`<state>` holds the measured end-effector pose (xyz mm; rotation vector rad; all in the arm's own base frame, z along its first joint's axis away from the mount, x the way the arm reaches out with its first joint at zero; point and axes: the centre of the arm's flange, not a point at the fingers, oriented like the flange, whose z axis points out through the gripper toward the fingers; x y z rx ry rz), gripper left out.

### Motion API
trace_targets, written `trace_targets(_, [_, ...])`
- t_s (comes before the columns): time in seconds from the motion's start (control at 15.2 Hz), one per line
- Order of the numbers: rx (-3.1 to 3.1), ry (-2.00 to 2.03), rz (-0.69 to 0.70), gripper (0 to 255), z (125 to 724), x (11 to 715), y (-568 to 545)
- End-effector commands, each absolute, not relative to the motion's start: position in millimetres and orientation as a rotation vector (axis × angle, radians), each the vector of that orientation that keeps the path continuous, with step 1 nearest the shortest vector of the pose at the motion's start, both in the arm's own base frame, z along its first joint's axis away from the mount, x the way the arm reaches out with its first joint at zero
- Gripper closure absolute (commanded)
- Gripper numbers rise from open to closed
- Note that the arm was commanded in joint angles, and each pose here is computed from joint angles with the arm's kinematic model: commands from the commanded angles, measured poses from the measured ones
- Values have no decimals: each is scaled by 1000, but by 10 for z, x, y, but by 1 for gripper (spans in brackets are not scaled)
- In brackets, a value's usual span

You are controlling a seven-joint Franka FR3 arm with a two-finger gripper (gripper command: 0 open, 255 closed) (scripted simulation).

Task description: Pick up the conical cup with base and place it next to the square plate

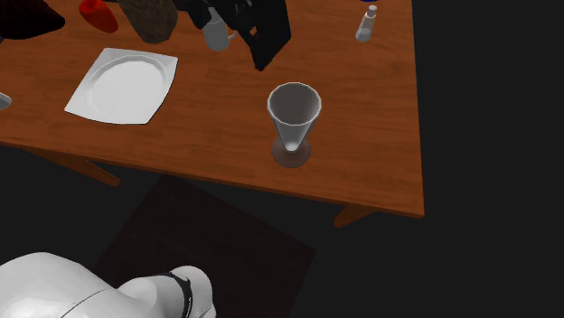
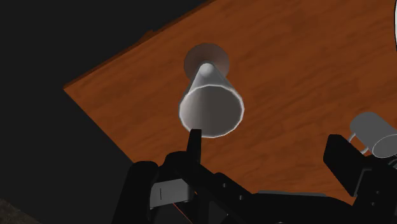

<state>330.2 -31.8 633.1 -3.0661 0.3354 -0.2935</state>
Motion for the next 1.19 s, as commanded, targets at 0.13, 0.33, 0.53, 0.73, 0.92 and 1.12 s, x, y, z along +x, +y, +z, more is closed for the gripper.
trace_targets(0.13, [-3053, 334, -280, 0, 6123, 3415, -466])
trace_targets(0.33, [-3033, 331, -261, 0, 5807, 3581, -682])
trace_targets(0.53, [-3013, 328, -241, 0, 5483, 3746, -890])
trace_targets(0.73, [-2993, 325, -222, 0, 5154, 3908, -1091])
trace_targets(0.92, [-2972, 322, -203, 0, 4819, 4068, -1283])
trace_targets(1.12, [-2952, 319, -184, 0, 4478, 4224, -1467])
